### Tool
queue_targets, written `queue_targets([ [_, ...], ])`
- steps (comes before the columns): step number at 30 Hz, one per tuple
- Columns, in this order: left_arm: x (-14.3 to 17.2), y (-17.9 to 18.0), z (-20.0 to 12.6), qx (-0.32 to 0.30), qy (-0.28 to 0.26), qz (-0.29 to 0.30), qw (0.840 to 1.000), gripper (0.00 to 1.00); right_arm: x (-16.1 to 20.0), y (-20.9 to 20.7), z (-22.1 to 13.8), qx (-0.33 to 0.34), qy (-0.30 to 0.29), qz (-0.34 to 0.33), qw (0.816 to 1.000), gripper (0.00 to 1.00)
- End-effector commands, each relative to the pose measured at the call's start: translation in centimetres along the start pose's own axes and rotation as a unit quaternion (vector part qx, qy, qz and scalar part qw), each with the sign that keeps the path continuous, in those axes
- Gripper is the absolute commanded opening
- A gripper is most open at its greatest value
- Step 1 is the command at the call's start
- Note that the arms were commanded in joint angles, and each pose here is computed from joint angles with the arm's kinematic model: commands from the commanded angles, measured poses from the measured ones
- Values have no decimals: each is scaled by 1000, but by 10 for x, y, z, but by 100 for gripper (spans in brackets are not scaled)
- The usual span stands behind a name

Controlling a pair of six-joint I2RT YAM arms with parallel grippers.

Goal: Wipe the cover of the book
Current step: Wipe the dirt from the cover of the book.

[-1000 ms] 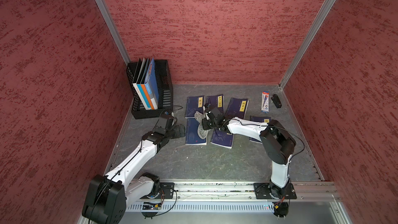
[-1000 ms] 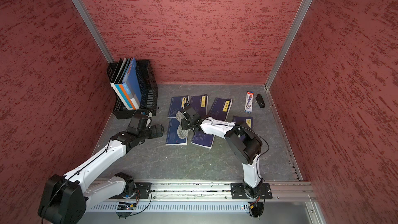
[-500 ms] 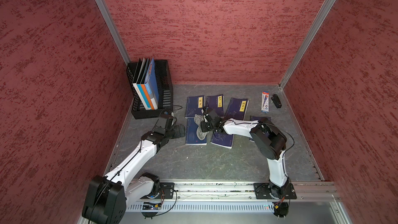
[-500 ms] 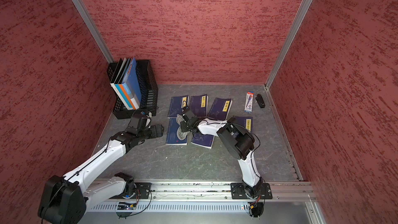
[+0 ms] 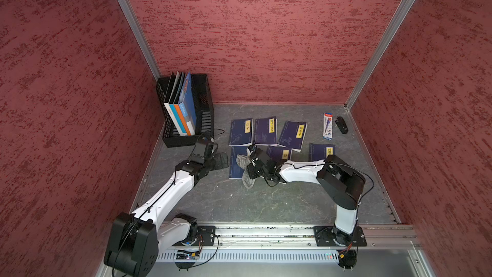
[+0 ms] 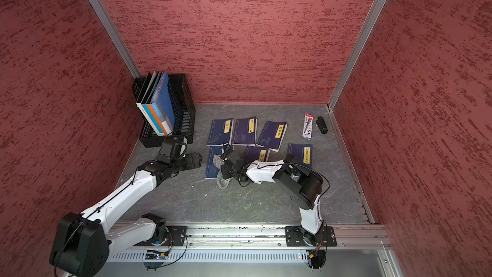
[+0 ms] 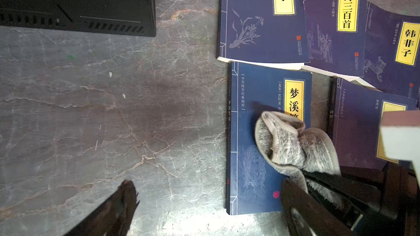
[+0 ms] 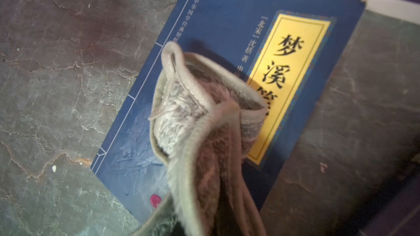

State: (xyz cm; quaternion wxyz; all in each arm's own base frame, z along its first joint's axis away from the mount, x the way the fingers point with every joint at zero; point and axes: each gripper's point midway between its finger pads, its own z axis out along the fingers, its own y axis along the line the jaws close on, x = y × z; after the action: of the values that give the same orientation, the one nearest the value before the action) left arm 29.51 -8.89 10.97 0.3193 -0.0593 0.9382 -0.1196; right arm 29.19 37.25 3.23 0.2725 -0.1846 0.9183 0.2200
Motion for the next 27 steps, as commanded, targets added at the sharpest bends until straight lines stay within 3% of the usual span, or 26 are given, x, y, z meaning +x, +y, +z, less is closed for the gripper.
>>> queue_targets([
  [1,-10,-5,-3,10,-11,-6,1000,100,36,-26,12,60,68,-17,996,9],
  [9,-14,-5,-12,11,-18,-9,1000,100,-28,-38,51,90,34,-23,995,9],
  [18,-16,-7,-14,19,-18,-12,1000,100,-69,-74,54,114,2,1,994,9],
  [23,-17,-8,-14,21,-19,-13,999,100,-61,-80,46,113,11,-2,994,9],
  [27,-19,-8,-15,23,-21,-13,999,100,-27,-74,33,82,30,16,996,10],
])
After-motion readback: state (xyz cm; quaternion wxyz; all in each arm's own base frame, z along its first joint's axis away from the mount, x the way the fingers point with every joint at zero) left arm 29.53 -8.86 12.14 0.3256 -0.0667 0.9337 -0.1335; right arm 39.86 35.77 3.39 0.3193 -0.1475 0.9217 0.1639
